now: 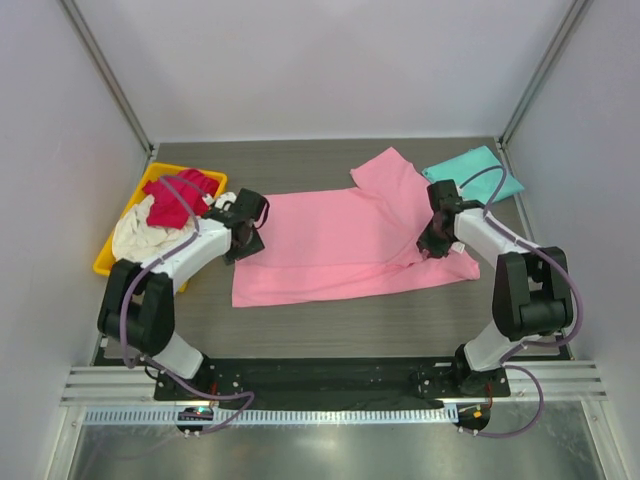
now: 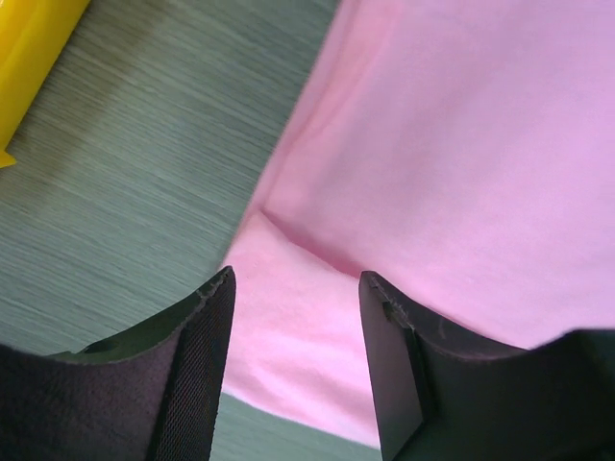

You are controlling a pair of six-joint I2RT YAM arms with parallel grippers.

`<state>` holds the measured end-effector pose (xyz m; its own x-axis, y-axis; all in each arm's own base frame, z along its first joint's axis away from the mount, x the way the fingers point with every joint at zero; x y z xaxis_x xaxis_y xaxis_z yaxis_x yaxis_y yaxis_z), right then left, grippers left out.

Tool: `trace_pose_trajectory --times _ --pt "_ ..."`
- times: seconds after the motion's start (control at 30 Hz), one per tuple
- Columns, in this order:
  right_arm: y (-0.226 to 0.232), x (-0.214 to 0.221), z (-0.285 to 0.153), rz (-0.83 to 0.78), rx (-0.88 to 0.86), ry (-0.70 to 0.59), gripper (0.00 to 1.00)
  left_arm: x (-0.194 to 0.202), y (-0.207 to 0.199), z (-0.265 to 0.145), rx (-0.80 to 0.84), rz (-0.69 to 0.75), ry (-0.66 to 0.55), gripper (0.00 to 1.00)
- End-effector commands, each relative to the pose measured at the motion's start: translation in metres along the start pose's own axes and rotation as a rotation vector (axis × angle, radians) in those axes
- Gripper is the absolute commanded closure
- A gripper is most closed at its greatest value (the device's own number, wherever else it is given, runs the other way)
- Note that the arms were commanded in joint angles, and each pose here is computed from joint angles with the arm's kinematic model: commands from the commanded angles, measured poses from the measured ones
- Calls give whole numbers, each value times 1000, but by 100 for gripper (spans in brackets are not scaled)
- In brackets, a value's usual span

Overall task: Fold and stack the t-shirts
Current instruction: Fold the tshirt

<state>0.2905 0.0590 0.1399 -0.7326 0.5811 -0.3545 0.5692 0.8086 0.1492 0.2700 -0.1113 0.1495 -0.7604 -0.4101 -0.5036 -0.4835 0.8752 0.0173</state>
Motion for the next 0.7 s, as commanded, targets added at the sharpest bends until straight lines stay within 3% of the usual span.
trace_pose_trajectory --times 0.0,0.07,0.27,0.53,0.67 --pt "-11 -12 -25 22 76 -80 70 -14 -10 -37 159 -15 -73 43" --pt "-24 -11 -23 46 127 -100 70 -11 -13 -41 220 -23 -47 43" --pt "-49 -21 -14 92 209 -158 69 5 -14 -20 198 -14 29 43" --pt "-81 -8 18 118 369 -81 69 24 -7 6 86 -22 65 44" --pt "-112 9 29 174 480 -42 64 32 2 13 32 -28 62 44"
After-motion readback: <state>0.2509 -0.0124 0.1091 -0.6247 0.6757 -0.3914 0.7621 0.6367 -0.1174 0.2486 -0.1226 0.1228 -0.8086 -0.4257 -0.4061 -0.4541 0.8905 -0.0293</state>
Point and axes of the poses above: each gripper's point midway between its finger pads, its own z axis out along the fingers, its own y axis along the line the jaws close on, x = y × z, the point moved 10 cm from there along -z, back along the fingers
